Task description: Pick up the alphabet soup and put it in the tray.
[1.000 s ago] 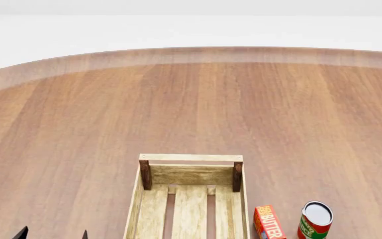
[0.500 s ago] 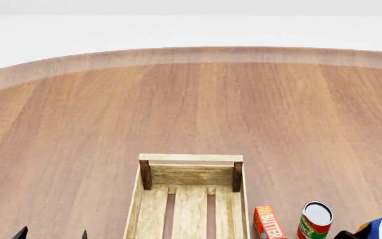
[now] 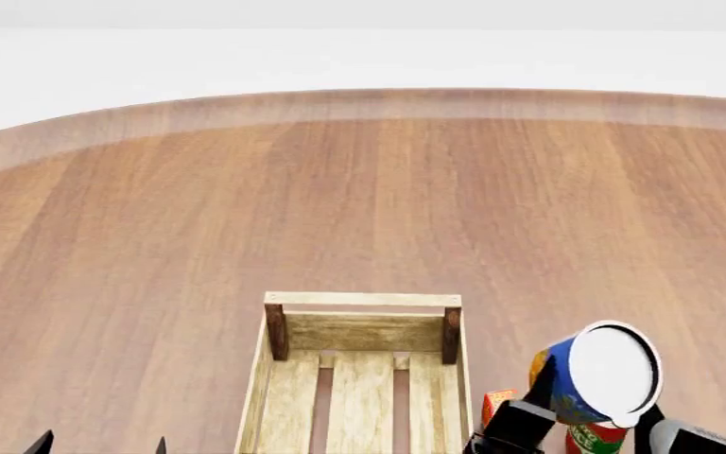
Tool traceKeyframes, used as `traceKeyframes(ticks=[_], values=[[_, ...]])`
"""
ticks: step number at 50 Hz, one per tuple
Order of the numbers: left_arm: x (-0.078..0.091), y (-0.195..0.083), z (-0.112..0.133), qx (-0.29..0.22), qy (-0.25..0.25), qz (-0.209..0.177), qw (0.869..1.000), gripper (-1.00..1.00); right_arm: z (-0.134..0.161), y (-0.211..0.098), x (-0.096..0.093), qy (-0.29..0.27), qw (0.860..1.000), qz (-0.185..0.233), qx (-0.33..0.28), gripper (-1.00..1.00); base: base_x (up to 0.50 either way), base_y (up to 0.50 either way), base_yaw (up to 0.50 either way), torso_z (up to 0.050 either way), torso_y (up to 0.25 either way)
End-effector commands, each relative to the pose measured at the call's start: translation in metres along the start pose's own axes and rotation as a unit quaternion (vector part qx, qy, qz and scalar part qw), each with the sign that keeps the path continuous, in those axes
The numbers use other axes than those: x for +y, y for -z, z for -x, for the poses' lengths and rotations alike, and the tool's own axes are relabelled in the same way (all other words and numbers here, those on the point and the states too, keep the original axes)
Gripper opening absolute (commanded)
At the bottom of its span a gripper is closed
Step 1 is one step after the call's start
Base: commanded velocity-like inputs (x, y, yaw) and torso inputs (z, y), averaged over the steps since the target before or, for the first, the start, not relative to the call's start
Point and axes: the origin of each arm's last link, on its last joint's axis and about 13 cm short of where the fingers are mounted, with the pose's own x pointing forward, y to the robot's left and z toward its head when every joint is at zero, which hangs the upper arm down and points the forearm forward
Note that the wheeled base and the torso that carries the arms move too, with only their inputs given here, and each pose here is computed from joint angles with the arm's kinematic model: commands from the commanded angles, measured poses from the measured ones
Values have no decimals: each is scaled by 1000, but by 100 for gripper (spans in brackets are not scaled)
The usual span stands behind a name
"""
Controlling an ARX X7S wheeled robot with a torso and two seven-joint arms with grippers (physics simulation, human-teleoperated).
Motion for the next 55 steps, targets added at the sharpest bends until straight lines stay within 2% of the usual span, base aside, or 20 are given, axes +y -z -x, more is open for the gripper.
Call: traceKeyframes(ticks=[1, 18, 31, 40, 49, 55], values=[[0, 0, 0, 0, 0, 0, 1000, 100, -4, -6, 18, -61, 998, 9, -2, -100, 0, 0, 0, 0, 0], [1, -1, 1, -2, 0, 1, 1000, 100, -8, 4, 41, -132, 991, 10, 32, -100, 0, 0, 0, 0, 1], [1, -1, 1, -2, 0, 2, 1000, 100, -5, 26, 63, -203, 976, 47, 70, -100, 0, 0, 0, 1, 1], [0, -1, 1, -2, 0, 2, 1000, 100, -6, 42, 68, -218, 970, 57, 87, -100, 0, 0, 0, 0, 1], [0, 0, 1, -2, 1, 3, 1000, 100, -11, 51, 69, -213, 971, 66, 87, -100, 0, 0, 0, 0, 0], [0, -1, 1, -2, 1, 3, 1000, 100, -10, 61, 69, -222, 968, 84, 86, -100, 0, 0, 0, 0, 2]])
